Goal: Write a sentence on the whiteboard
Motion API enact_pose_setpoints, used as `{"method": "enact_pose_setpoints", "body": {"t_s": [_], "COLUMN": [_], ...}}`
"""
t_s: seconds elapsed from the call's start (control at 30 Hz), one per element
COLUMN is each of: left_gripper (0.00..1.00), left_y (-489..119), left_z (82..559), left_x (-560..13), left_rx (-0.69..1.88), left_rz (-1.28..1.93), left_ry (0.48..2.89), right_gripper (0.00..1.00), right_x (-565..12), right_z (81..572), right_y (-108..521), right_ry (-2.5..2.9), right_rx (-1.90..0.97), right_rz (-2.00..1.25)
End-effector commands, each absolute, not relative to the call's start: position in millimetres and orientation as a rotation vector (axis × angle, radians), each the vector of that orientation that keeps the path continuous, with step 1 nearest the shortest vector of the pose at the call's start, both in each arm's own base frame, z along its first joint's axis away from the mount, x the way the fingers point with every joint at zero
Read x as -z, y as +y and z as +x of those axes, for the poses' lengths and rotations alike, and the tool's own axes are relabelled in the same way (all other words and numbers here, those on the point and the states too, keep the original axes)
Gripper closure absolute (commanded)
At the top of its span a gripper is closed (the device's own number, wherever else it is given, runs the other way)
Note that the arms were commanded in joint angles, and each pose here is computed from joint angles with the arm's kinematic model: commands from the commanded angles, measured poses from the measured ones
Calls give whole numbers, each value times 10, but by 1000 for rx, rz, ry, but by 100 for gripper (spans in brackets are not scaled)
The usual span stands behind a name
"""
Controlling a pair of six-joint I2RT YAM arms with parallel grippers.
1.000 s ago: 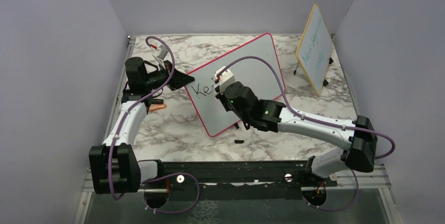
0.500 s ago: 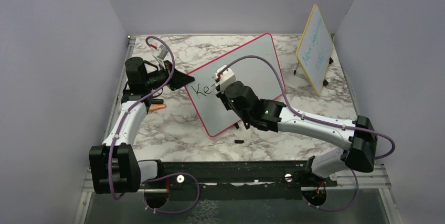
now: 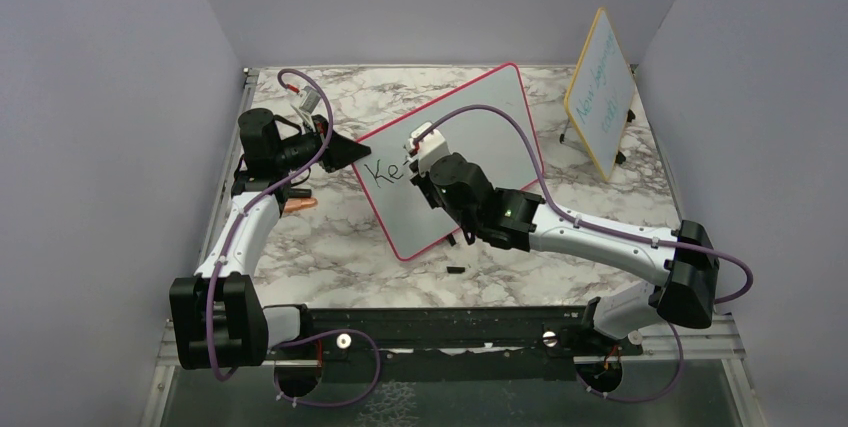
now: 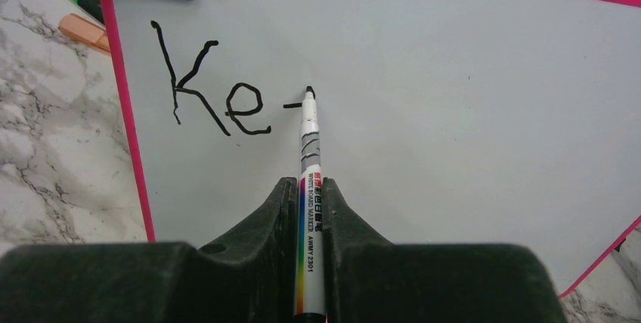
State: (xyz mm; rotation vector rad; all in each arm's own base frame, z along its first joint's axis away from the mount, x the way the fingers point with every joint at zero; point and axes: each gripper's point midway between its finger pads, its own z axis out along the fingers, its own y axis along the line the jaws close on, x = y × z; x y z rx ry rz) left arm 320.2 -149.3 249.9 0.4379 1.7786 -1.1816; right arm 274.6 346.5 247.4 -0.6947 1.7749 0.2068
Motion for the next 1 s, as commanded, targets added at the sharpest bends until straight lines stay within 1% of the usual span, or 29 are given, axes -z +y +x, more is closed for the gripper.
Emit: {"method": "enact_pose_setpoints", "body": {"t_s": [0.0,0.5,0.97], "left_gripper": [100,100,100], "left_y": [-1512,-1504,-1507], "left_z": [3218,3222,3222], "left_x": [-2315,-2318,-2318], "left_rx": [1159,1156,1154], "left_rz": [457,455,454], "left_ry": [1820,1820,1821], "right_gripper": [100,100,100], "right_x": [-2637,-2476,-2340], "right_z": [2776,2654,2614], "right_y": [3548,3603,3436], "right_ry": [1727,1768,1820], "right_rx": [-263,-297,-244], "right_rz": [-683,-794,-799]}}
